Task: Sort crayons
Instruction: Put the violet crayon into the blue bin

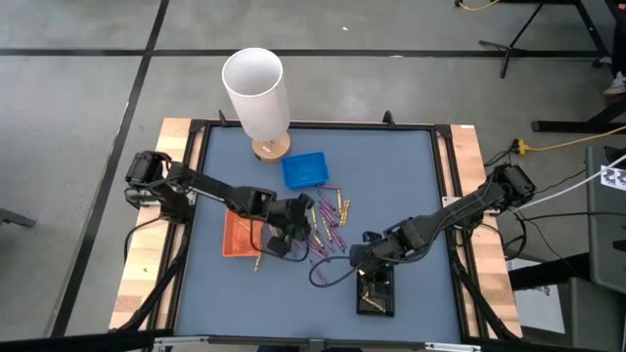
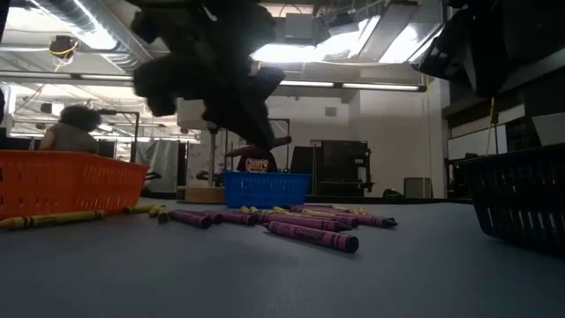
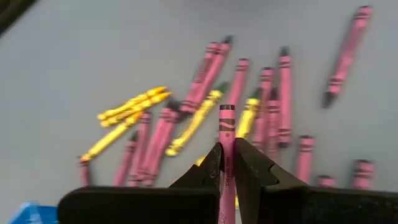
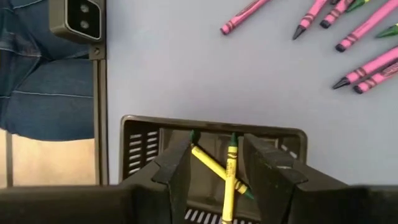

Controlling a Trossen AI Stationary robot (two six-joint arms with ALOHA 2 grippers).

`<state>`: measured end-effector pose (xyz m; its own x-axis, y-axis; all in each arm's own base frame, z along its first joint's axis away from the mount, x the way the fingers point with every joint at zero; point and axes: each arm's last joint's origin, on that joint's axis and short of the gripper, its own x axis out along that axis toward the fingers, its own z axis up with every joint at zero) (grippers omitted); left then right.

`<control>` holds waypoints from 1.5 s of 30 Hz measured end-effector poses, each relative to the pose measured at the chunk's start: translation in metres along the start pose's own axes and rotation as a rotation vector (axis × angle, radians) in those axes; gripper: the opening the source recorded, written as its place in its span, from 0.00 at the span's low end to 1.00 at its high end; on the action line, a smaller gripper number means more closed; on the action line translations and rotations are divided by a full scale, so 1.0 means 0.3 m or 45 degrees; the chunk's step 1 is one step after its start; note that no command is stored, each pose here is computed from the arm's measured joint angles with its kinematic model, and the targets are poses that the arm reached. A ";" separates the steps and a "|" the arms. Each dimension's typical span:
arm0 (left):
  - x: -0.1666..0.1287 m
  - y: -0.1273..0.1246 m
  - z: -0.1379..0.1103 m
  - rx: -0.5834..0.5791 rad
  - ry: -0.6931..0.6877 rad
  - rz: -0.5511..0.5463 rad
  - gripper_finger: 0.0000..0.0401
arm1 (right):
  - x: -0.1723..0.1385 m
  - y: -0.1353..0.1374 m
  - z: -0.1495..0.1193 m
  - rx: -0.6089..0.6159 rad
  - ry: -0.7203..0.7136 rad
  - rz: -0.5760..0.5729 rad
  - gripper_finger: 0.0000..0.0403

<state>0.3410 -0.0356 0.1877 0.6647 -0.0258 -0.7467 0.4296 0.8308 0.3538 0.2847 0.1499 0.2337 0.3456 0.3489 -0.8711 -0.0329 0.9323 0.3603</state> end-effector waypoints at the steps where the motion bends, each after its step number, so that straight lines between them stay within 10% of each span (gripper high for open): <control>1: 0.000 0.016 -0.005 0.008 0.003 0.012 0.02 | 0.000 0.000 0.000 0.000 -0.004 -0.007 0.35; 21: -0.042 0.354 -0.260 -0.303 0.257 0.402 0.02 | -0.003 -0.020 0.012 0.001 -0.159 -0.262 0.35; 34: -0.059 0.418 -0.292 -0.357 0.164 0.453 0.04 | -0.011 -0.027 0.039 0.007 -0.375 -0.467 0.35; 45: -0.061 0.426 -0.284 -0.409 0.120 0.484 0.25 | -0.017 -0.034 0.048 0.014 -0.468 -0.591 0.35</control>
<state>0.3316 0.1183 0.1985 0.6732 0.3495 -0.6517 -0.0512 0.9012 0.4304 0.2966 0.1374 0.2393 0.6240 -0.1533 -0.7662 0.2088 0.9776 -0.0256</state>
